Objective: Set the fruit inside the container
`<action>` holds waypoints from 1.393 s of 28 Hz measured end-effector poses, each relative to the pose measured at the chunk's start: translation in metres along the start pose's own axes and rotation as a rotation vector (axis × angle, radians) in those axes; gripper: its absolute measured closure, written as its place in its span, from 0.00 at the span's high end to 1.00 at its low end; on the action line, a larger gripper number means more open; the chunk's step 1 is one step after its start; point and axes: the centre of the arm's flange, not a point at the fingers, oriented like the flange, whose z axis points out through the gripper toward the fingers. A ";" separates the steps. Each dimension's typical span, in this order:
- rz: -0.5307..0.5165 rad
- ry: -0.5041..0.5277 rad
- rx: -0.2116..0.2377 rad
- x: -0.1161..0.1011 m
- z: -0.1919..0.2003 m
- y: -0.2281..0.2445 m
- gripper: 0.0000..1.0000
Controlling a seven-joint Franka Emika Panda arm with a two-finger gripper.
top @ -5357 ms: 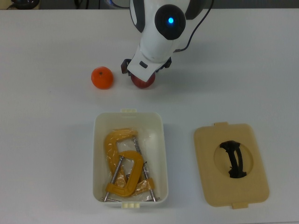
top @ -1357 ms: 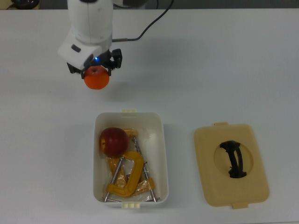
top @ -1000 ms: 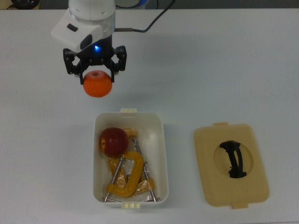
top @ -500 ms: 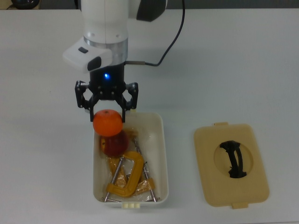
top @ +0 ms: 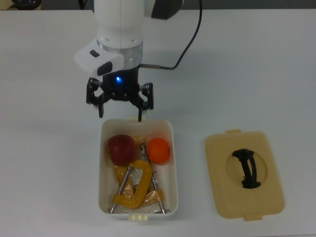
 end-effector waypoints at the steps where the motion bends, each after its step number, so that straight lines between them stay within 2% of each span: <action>1: 0.001 -0.037 -0.007 -0.004 -0.005 0.001 1.00; 5: 0.007 -0.179 -0.034 -0.022 -0.034 0.008 1.00; 8: 0.011 -0.245 -0.038 -0.034 -0.057 0.009 1.00; 15: 0.024 -0.330 -0.040 -0.060 -0.117 0.016 1.00; 22: 0.059 -0.333 -0.045 -0.075 -0.157 0.037 1.00; 26: 0.095 -0.314 -0.003 -0.078 -0.176 0.054 1.00; 31: 0.102 -0.306 0.014 -0.080 -0.182 0.059 1.00; 39: 0.102 -0.309 0.015 -0.080 -0.180 0.058 1.00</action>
